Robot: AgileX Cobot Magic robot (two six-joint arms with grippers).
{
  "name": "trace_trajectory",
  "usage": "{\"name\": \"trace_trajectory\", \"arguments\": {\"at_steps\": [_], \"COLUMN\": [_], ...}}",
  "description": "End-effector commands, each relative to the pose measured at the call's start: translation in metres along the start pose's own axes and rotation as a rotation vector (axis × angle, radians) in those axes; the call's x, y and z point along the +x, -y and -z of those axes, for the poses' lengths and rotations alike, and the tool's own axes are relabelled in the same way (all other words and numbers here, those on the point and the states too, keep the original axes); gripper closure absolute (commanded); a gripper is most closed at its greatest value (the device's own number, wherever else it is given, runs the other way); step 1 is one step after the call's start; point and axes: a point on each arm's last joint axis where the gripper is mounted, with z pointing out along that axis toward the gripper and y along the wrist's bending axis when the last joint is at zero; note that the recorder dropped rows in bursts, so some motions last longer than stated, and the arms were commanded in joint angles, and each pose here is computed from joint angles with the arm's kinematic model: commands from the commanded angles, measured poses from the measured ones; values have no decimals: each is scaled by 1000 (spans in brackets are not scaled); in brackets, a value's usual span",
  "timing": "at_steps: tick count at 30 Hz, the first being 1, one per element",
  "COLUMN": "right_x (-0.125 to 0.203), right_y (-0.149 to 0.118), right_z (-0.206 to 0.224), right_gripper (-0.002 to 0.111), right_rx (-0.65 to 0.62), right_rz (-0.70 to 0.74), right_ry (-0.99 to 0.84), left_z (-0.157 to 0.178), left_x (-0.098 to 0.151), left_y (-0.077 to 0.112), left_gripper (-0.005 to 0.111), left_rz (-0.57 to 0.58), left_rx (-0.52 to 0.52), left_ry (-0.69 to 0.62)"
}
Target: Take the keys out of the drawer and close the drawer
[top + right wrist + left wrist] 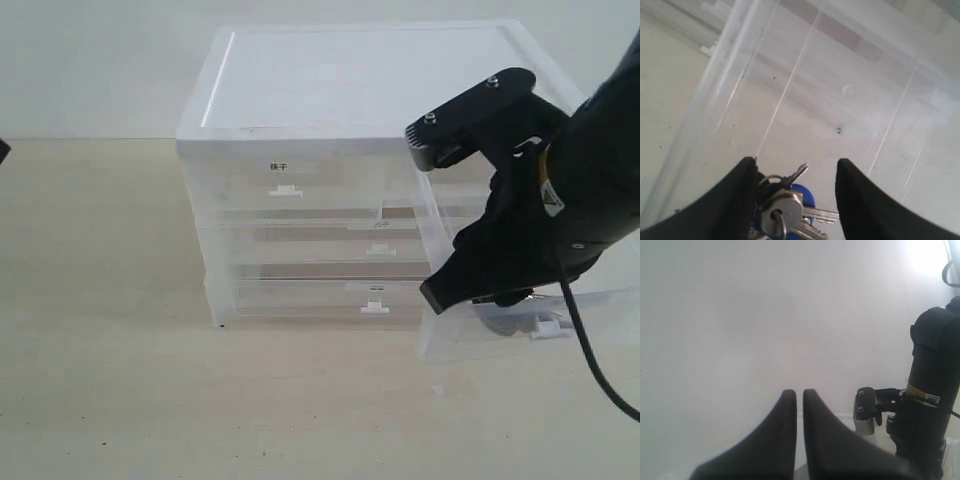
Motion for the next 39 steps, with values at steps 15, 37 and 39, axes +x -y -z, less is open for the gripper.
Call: {"name": "trace_trajectory", "arguments": {"at_steps": [15, 37, 39], "right_x": [-2, -3, -4], "right_y": [-7, -11, -9], "right_z": [15, -14, -15], "right_gripper": [62, 100, 108], "right_rx": [-119, -35, -18], "right_rz": [82, 94, 106], "right_ry": [-126, -230, -224], "left_z": [1, 1, 1], "left_x": [1, 2, 2], "left_y": [-2, -2, -2], "left_gripper": [102, 102, 102], "left_rz": [-2, 2, 2], "left_rx": [-18, -18, -18], "left_ry": [-9, -16, -16]}}
